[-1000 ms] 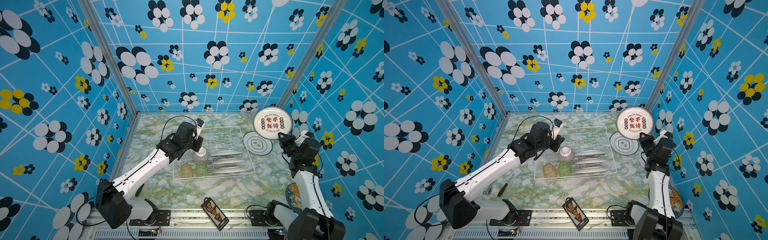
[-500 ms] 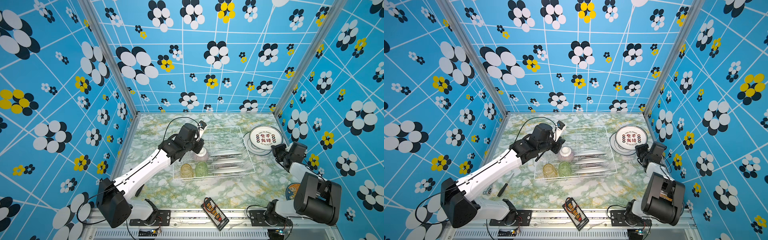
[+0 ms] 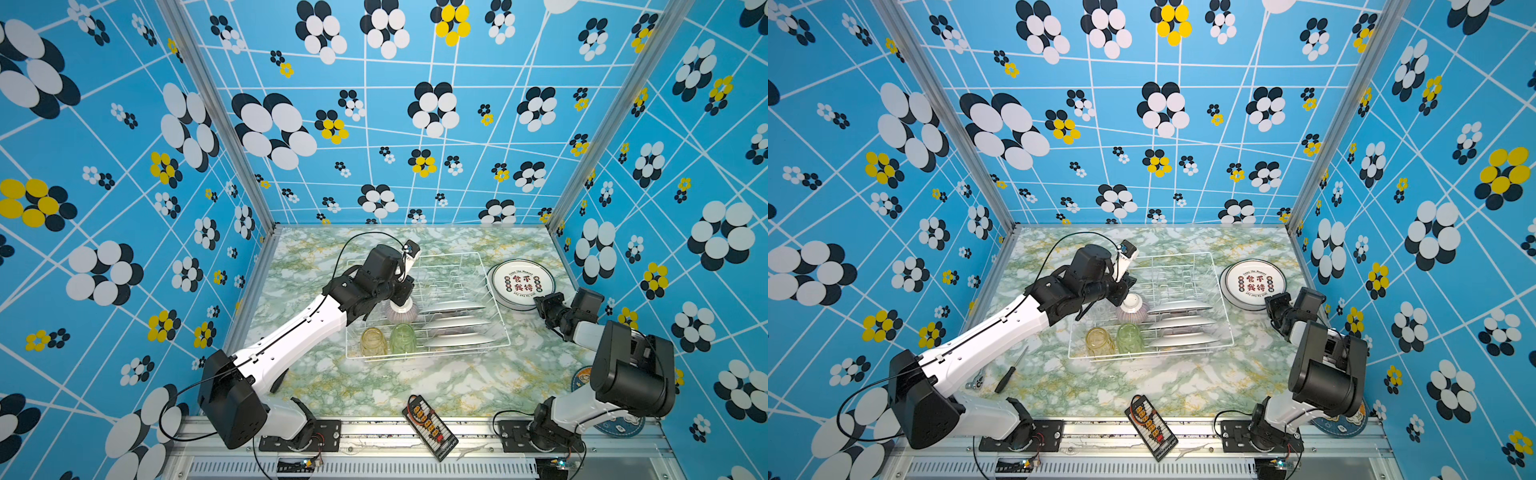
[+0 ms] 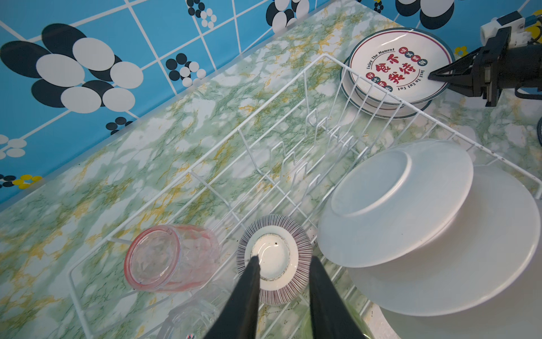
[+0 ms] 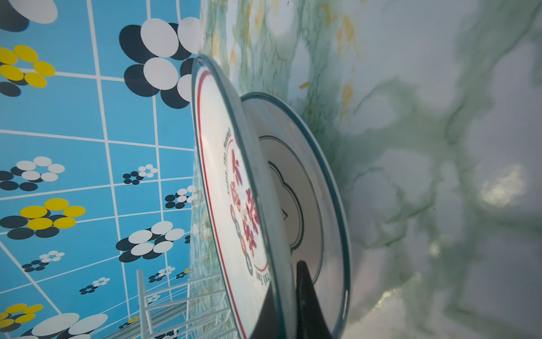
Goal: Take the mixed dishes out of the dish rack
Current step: 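Set the plate on the green-rimmed plate with right gripper while left lowers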
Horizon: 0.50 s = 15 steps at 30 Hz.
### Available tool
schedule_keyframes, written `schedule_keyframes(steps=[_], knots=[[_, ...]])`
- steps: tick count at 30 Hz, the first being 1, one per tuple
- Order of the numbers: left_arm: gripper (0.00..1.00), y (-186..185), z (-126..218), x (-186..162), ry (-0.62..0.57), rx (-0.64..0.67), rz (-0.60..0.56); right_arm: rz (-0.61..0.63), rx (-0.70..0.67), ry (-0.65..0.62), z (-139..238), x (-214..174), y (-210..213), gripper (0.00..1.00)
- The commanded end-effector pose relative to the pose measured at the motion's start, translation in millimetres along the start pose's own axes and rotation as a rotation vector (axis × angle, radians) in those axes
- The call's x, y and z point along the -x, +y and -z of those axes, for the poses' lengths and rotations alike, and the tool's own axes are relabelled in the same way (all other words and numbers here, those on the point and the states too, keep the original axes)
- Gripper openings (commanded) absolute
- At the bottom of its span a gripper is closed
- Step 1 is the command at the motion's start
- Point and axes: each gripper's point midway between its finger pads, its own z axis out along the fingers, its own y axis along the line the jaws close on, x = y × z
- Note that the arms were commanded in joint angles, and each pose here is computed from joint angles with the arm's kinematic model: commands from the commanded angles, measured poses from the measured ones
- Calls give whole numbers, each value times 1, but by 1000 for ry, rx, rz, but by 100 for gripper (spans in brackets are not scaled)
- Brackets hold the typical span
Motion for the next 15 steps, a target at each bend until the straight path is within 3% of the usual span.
schedule_keyframes(steps=[1, 10, 15], knots=[[31, -2, 2, 5, 6, 2, -20, 42, 63, 21, -4, -4, 14, 0], [31, -5, 2, 4, 14, 0, -27, 39, 39, 56, -11, -12, 5, 1], [31, -4, 3, 2, 16, 2, -26, 48, 24, 67, -9, -15, 3, 13]])
